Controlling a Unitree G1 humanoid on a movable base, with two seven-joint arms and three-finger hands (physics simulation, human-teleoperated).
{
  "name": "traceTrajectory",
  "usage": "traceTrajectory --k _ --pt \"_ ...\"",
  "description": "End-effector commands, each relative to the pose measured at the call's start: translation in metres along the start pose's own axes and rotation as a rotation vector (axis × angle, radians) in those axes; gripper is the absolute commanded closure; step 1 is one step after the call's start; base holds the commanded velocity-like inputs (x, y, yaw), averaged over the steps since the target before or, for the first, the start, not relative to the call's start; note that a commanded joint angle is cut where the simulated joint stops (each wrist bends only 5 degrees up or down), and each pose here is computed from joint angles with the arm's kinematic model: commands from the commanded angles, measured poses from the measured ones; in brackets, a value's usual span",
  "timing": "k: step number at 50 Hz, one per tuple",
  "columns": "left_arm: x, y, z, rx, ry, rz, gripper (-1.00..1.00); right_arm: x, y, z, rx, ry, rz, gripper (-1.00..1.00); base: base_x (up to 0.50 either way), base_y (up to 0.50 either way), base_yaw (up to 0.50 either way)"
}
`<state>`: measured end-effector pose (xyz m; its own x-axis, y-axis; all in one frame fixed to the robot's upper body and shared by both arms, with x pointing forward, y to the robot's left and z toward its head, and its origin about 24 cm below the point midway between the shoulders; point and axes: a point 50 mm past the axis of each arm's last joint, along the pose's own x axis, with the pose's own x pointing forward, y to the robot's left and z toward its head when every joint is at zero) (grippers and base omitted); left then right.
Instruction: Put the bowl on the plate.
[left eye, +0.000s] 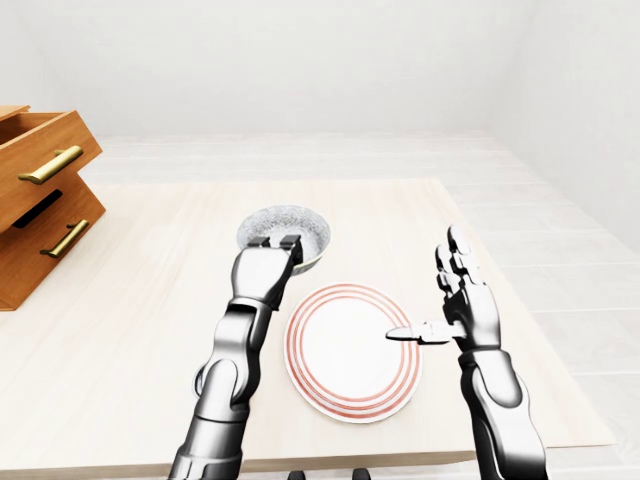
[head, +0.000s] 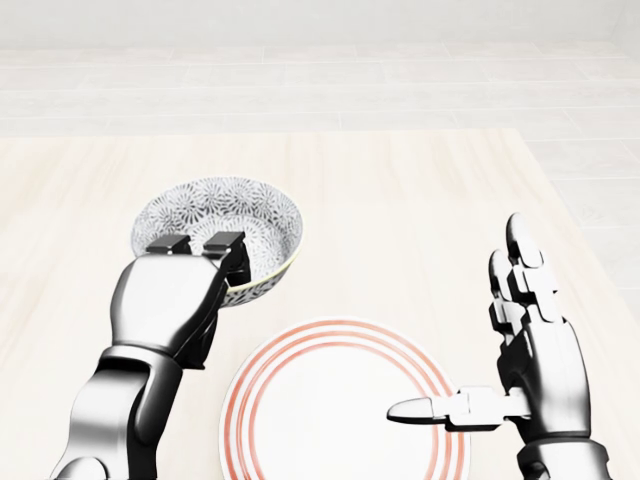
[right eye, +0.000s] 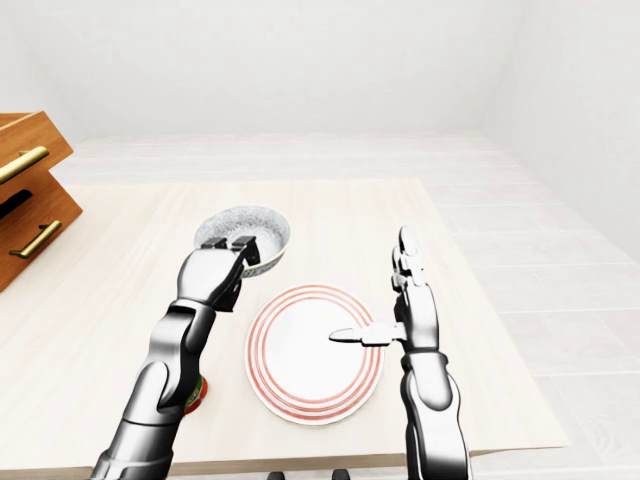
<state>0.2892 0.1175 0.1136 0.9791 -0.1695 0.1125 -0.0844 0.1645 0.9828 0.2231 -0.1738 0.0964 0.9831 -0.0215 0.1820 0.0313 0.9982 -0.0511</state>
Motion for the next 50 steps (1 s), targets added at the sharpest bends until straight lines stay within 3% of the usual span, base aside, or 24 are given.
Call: traceTrajectory --k 1,20,50 --pt "-0.011 0.003 0.023 0.044 -0.050 0.027 1.00 -0.004 -0.003 -0.003 -0.001 0.016 -0.016 -1.00 0.00 0.00 0.00" --pt "-0.032 -0.005 0.057 -0.013 -0.119 0.014 1.00 -0.012 -0.011 -0.010 0.004 0.054 -0.039 -1.00 0.00 0.00 0.00" --pt "-0.056 -0.026 0.084 -0.067 -0.182 -0.028 1.00 -0.017 -0.019 -0.010 0.004 0.059 -0.056 -1.00 0.00 0.00 0.00"
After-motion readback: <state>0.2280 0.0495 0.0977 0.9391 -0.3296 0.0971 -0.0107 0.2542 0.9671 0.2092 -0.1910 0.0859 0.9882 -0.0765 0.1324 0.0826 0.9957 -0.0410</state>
